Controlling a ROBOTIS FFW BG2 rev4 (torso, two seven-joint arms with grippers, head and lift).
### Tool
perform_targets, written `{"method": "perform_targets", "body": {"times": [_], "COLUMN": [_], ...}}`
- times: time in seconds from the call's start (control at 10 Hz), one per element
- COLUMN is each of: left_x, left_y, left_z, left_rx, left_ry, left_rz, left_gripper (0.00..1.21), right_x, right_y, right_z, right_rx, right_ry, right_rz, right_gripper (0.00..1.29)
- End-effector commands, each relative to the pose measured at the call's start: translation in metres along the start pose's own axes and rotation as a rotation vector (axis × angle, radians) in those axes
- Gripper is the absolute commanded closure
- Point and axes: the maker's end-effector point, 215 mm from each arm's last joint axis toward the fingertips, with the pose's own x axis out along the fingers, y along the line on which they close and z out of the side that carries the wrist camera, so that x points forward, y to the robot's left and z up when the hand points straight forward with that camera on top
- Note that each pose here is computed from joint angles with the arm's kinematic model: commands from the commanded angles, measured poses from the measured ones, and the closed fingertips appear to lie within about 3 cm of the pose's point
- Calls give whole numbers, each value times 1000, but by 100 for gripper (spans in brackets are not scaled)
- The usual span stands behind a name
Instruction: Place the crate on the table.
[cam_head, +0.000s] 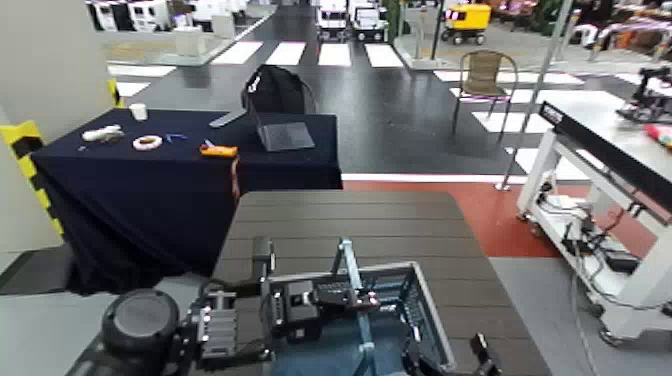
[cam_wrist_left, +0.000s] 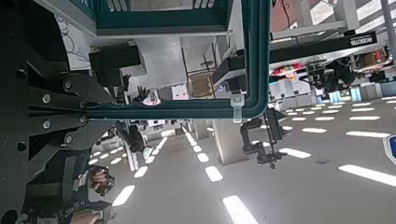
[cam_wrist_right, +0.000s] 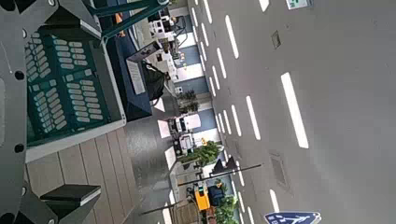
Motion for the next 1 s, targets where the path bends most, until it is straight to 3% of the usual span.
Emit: {"method": "perform_targets", "body": {"times": [0.1, 0.7, 1.0], "left_x": [13, 43, 42], "left_y": [2, 18, 24], "left_z": [26, 36, 46], "left_rx": [60, 83, 82], "left_ry": [-9, 37, 33], "left_rz": [7, -7, 3], "left_gripper": [120, 119, 119], "right_x": [0, 0, 1], "right_y": [0, 3, 4], "right_z": [0, 3, 4], "right_rx": [2, 12, 15], "right_ry": [-2, -14, -19], "right_rz": [0, 3, 6], "right_gripper": [14, 14, 14]}}
